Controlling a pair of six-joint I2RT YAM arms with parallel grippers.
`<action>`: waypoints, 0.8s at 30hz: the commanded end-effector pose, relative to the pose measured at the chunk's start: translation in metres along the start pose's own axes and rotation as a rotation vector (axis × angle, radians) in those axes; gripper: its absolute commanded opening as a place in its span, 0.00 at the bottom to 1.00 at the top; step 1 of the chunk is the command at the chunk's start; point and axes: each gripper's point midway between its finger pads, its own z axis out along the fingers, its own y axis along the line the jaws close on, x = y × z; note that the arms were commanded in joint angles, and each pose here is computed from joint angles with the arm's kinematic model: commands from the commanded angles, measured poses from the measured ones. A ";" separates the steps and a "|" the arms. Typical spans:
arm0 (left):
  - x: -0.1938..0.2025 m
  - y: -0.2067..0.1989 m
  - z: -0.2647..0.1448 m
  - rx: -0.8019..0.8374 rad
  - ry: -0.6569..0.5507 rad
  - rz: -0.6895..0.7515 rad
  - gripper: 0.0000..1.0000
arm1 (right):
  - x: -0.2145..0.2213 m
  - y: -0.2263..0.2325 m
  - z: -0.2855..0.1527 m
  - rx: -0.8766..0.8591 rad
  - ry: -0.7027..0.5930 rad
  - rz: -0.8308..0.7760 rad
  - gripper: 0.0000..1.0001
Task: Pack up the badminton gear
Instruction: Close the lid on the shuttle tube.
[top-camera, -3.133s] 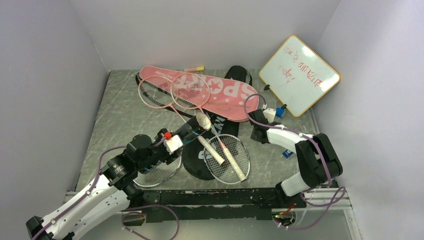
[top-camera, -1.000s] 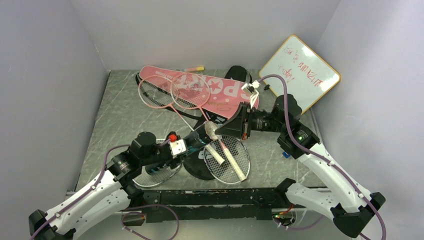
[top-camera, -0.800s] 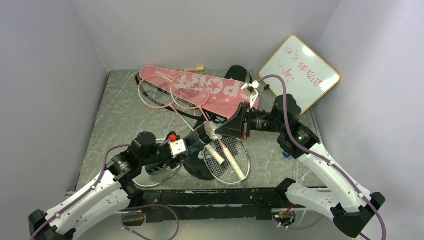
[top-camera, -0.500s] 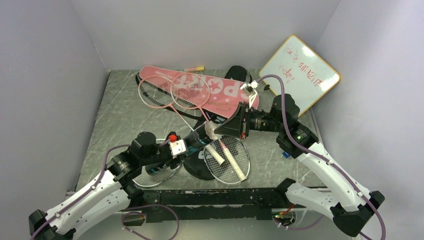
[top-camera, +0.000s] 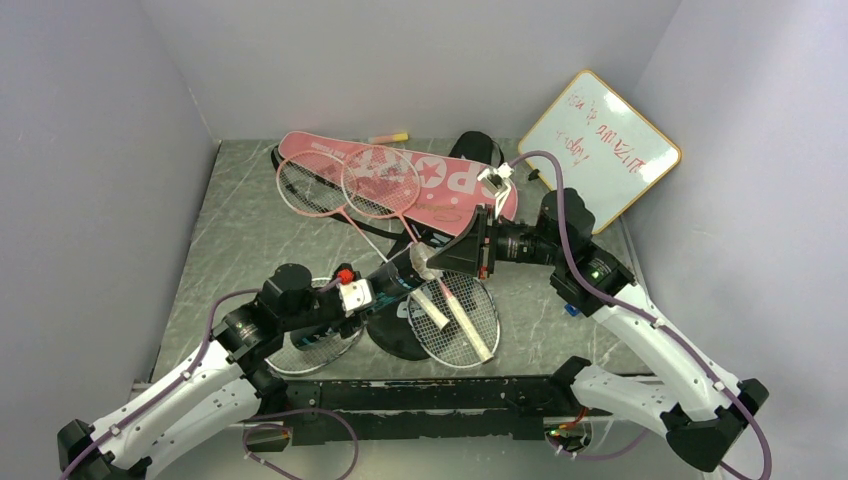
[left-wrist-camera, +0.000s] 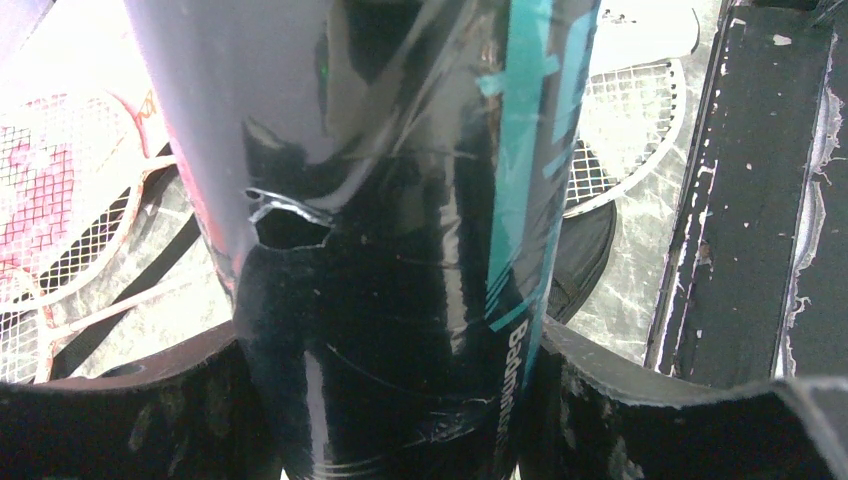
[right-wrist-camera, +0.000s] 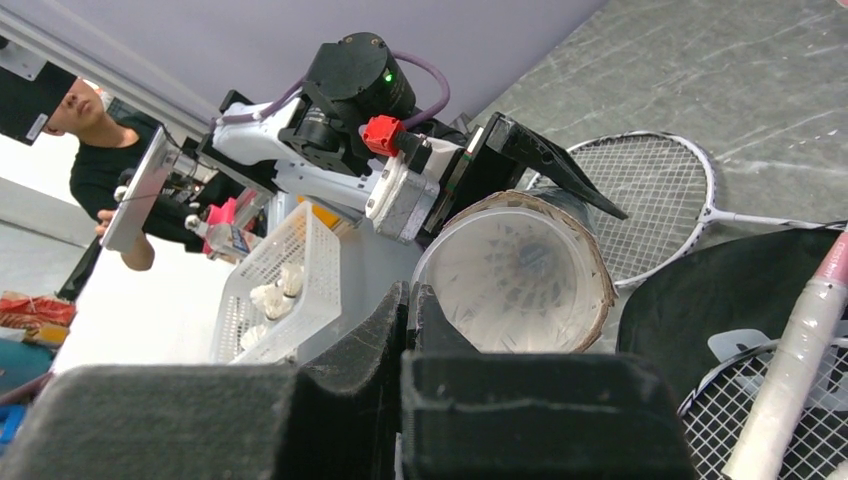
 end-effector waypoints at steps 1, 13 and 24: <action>-0.025 0.006 -0.002 -0.011 -0.087 0.047 0.36 | -0.018 0.015 -0.005 0.000 -0.043 -0.073 0.00; -0.025 0.005 -0.002 -0.011 -0.088 0.046 0.36 | -0.017 0.007 -0.003 0.026 -0.042 -0.083 0.00; -0.026 0.005 -0.003 -0.012 -0.092 0.048 0.36 | -0.009 0.000 0.002 0.018 -0.024 -0.058 0.00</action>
